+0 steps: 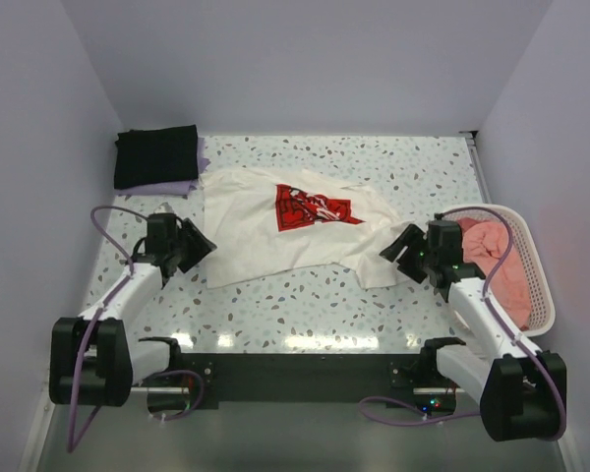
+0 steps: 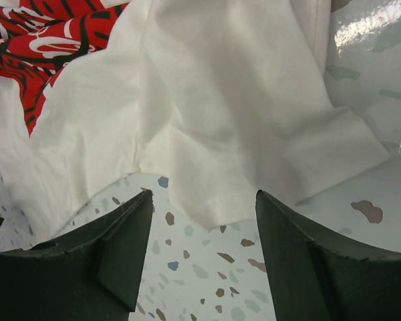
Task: Fold and stack the t-shirts
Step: Flatten the tshirt out
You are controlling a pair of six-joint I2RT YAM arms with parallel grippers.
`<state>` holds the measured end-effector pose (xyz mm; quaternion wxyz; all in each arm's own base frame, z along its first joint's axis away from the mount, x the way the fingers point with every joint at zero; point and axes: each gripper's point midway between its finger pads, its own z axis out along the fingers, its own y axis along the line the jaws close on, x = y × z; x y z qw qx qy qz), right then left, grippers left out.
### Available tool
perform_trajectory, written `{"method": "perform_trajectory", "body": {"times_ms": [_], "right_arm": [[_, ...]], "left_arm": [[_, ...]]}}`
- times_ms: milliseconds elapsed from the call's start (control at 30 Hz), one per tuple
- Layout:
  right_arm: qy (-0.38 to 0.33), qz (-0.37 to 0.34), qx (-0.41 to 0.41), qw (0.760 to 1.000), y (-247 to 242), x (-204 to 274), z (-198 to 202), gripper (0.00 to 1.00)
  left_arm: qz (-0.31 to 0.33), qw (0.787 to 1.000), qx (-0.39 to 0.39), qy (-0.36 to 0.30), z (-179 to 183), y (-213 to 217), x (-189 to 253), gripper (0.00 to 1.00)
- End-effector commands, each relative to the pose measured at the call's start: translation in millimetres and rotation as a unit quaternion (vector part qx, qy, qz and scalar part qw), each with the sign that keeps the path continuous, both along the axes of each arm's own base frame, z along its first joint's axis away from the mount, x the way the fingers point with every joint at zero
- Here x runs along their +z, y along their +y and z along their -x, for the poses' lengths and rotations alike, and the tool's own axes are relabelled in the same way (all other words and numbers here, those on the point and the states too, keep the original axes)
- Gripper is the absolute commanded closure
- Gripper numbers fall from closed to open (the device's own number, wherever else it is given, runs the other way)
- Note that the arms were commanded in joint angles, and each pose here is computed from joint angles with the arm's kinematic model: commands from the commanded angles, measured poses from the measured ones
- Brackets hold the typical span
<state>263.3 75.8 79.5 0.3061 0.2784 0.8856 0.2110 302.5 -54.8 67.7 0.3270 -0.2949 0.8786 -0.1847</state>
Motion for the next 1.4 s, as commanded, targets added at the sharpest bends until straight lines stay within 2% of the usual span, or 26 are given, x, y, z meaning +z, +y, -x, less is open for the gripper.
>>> {"method": "perform_trajectory", "body": {"times_ms": [0,267,500,867,967,1067,1100,1200,1367], "right_arm": [[-0.035,0.003,0.014,0.999,3,14,-13,0.34],[-0.033,0.019,0.016,0.999,-1,16,-16,0.34],[-0.035,0.019,0.017,0.999,0,18,-21,0.34],[-0.032,0.017,0.013,0.999,0,16,-24,0.34],[-0.031,0.017,0.012,0.999,-1,15,-24,0.34],[-0.031,0.023,0.009,0.999,-3,17,-25,0.34],[-0.031,0.025,0.008,0.999,-3,17,-25,0.34],[-0.03,0.026,0.009,0.999,-4,17,-25,0.34],[-0.021,0.033,0.007,0.999,-6,15,-22,0.34]], "left_arm": [[0.008,0.999,0.035,-0.004,7,0,-12,0.41],[-0.068,0.993,0.092,0.023,45,10,-13,0.43],[-0.072,0.991,0.096,0.066,78,5,-43,0.47],[-0.068,0.993,0.076,0.067,72,-5,-55,0.47],[-0.069,0.993,0.063,0.074,72,-10,-62,0.53],[-0.084,0.992,0.057,0.08,72,-9,-66,0.67],[-0.086,0.991,0.055,0.082,72,-9,-66,0.79],[-0.092,0.992,0.048,0.07,66,-9,-57,0.99],[-0.129,0.989,0.068,0.041,47,9,-23,1.0]]}}
